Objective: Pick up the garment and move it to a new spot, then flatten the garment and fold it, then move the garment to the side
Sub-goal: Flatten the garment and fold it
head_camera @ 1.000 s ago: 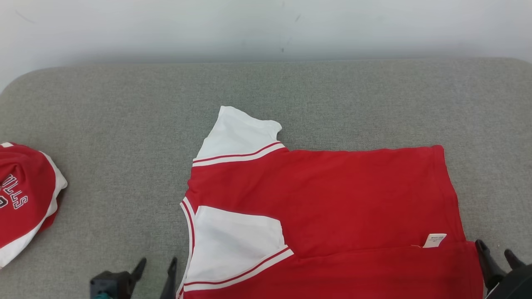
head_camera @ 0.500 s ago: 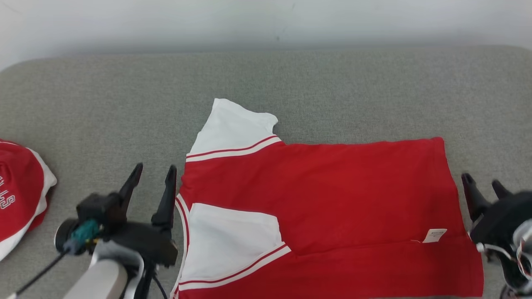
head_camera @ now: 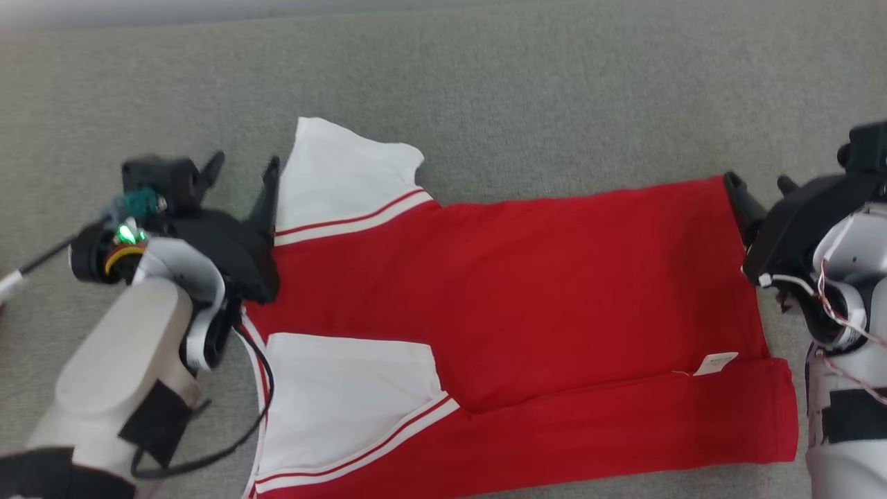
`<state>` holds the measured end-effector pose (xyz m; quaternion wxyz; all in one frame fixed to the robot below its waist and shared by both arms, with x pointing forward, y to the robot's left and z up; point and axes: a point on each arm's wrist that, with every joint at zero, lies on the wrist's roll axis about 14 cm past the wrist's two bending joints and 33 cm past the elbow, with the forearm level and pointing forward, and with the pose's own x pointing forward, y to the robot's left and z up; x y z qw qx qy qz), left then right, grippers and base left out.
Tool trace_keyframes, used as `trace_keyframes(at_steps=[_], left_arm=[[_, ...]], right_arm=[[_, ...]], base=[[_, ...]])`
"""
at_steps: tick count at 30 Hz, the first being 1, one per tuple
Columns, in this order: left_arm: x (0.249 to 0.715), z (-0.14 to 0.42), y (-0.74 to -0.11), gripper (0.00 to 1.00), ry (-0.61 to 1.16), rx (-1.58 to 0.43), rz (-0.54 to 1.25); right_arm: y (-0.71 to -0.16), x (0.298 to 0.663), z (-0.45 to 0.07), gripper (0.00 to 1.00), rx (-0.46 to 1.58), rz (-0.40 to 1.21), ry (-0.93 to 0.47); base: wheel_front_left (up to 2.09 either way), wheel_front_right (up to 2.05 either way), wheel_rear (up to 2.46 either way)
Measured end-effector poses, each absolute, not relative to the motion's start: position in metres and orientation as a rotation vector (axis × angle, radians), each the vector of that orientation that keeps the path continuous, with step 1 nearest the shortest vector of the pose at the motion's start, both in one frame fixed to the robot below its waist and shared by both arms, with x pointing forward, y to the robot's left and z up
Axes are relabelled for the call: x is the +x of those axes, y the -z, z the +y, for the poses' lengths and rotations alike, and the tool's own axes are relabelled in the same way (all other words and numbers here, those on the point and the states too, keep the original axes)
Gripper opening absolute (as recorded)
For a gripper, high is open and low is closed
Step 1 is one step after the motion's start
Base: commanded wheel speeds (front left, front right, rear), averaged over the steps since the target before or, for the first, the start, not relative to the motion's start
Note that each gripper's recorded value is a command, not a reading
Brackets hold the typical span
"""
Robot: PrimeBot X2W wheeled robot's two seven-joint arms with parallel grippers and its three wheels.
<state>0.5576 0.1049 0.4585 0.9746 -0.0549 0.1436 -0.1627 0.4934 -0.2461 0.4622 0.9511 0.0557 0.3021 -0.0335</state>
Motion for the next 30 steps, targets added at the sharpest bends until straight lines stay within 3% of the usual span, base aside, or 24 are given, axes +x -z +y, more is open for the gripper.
trace_keyframes(at_steps=[13, 30], left_arm=[[0.602, 0.074, -0.415, 1.00, 0.394, -0.084, 0.479], [0.606, 0.076, -0.385, 1.00, 0.374, 0.000, 0.725]], right_arm=[[-0.439, 0.516, -0.266, 1.00, 0.044, 0.674, 0.089], [-0.429, 0.513, -0.266, 1.00, -0.015, 0.749, 0.069]], base=[[0.00, 0.00, 0.00], [0.00, 0.00, 0.00]])
